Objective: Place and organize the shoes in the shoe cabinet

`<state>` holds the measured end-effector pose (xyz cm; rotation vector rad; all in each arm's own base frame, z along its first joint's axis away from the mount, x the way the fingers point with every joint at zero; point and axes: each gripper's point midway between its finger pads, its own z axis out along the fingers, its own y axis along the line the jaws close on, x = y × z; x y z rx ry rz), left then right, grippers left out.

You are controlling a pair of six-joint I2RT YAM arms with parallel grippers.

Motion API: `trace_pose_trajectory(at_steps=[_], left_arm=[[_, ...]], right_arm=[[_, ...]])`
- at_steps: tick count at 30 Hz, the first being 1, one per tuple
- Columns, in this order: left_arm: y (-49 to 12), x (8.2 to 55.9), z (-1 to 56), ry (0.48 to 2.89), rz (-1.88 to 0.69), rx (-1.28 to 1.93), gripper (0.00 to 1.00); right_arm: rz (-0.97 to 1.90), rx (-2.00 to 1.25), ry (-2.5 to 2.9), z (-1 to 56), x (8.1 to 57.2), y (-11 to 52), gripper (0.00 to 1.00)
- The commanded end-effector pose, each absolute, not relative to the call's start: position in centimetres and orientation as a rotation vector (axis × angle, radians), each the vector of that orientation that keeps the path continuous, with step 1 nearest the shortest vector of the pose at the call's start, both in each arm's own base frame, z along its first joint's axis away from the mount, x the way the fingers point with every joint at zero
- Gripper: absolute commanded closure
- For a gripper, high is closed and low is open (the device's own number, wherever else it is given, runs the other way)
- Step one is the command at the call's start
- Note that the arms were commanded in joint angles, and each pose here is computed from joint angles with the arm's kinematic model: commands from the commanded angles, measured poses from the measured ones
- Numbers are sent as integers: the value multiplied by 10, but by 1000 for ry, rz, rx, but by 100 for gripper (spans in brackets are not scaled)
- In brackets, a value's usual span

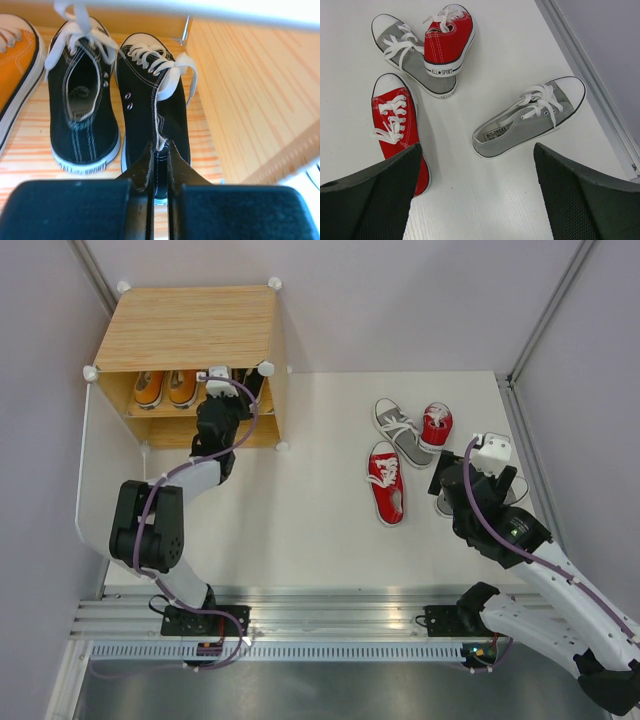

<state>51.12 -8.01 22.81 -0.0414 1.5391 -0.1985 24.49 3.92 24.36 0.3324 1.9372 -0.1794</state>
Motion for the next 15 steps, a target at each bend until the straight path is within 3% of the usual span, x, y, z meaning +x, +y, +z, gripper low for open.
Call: trace_pose_trajectory(at_steps=[1,10,15], left_arm=[[-89,528,257,1464,-212,-11,98],[-92,547,256,1462,-208,-24,96],[-91,535,248,1484,-221,-32,76]], right_arm=[[-176,340,1913,250,248,39,4],[-190,348,1906,252,247,35,4],[-185,351,1902,254,246,35,4]])
